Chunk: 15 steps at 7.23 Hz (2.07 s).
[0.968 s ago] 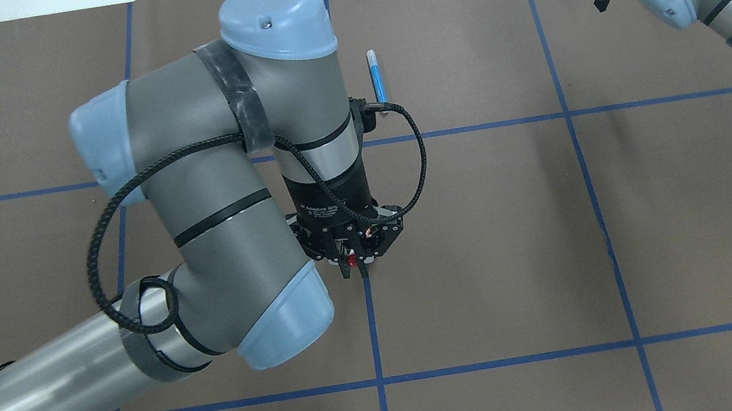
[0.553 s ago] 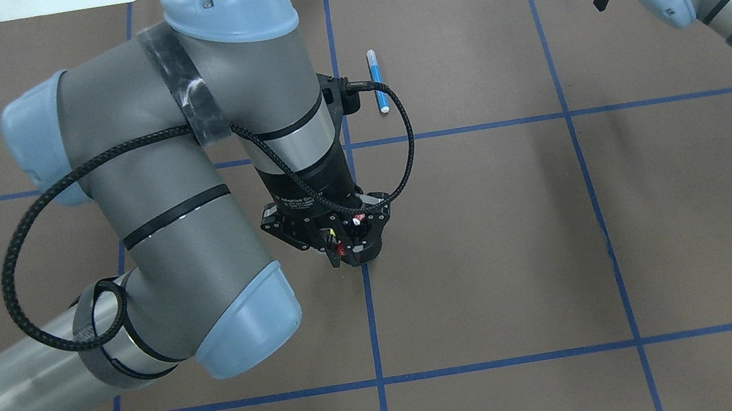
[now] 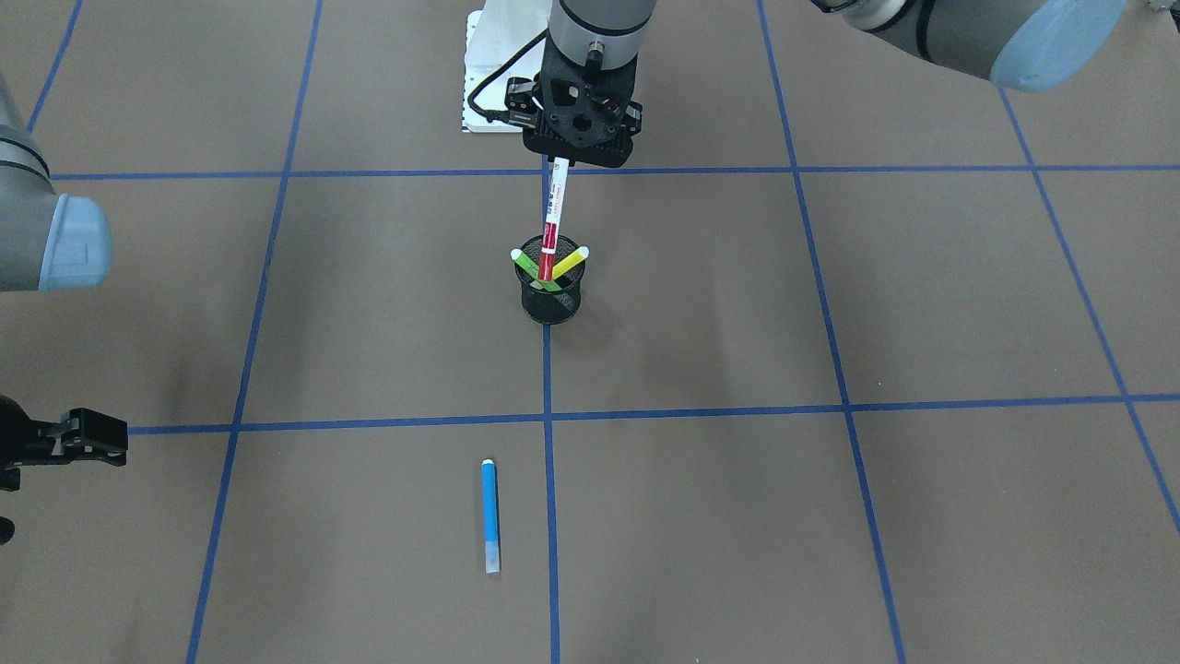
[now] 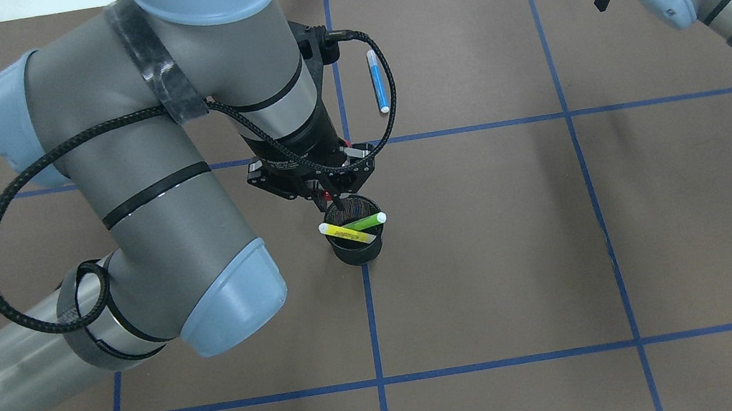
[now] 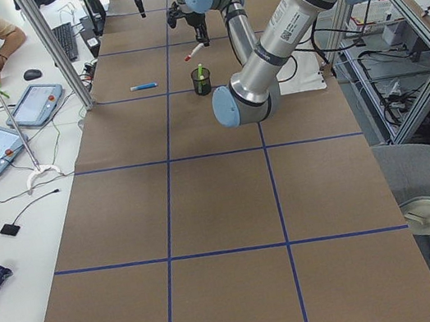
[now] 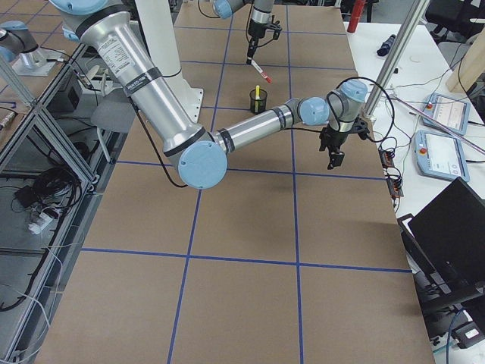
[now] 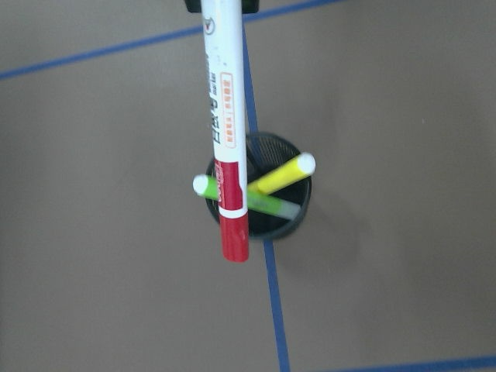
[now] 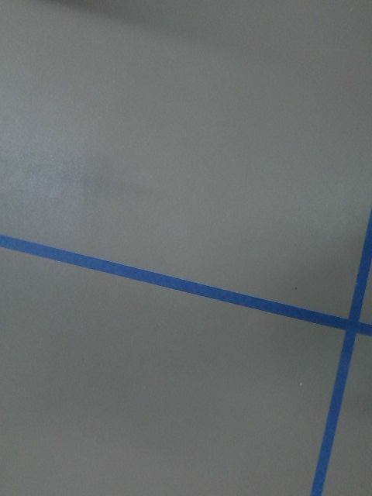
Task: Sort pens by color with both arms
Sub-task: 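Lift the red-capped marker out of the cup with the left gripper, then lower the red-capped marker beside the blue marker with the left gripper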
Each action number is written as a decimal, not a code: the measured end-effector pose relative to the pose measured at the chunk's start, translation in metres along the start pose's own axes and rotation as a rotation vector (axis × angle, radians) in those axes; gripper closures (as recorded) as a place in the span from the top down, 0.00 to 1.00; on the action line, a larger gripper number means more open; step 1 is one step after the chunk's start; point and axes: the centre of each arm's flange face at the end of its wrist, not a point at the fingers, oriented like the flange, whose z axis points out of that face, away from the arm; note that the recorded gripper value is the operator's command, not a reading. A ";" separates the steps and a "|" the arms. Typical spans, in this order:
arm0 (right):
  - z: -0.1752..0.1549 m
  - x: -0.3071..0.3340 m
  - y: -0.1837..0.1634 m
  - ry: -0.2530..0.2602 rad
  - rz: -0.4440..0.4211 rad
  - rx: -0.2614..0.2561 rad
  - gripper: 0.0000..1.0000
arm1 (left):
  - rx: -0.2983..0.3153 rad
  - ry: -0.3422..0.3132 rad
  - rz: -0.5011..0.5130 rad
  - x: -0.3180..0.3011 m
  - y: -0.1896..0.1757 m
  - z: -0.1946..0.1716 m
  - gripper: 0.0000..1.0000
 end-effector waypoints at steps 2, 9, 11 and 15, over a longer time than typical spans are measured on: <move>0.000 0.000 0.001 0.000 -0.001 0.001 1.00 | 0.101 -0.023 -0.017 -0.002 -0.015 0.004 0.00; -0.003 -0.001 0.002 0.006 -0.001 0.009 1.00 | 0.349 -0.046 -0.081 -0.010 -0.129 0.116 0.00; -0.002 -0.001 0.002 0.007 0.000 0.008 1.00 | 0.392 -0.062 -0.087 -0.011 -0.156 0.139 0.00; -0.003 -0.003 0.001 0.006 -0.005 0.013 1.00 | 0.466 -0.082 -0.076 -0.012 -0.202 0.185 0.00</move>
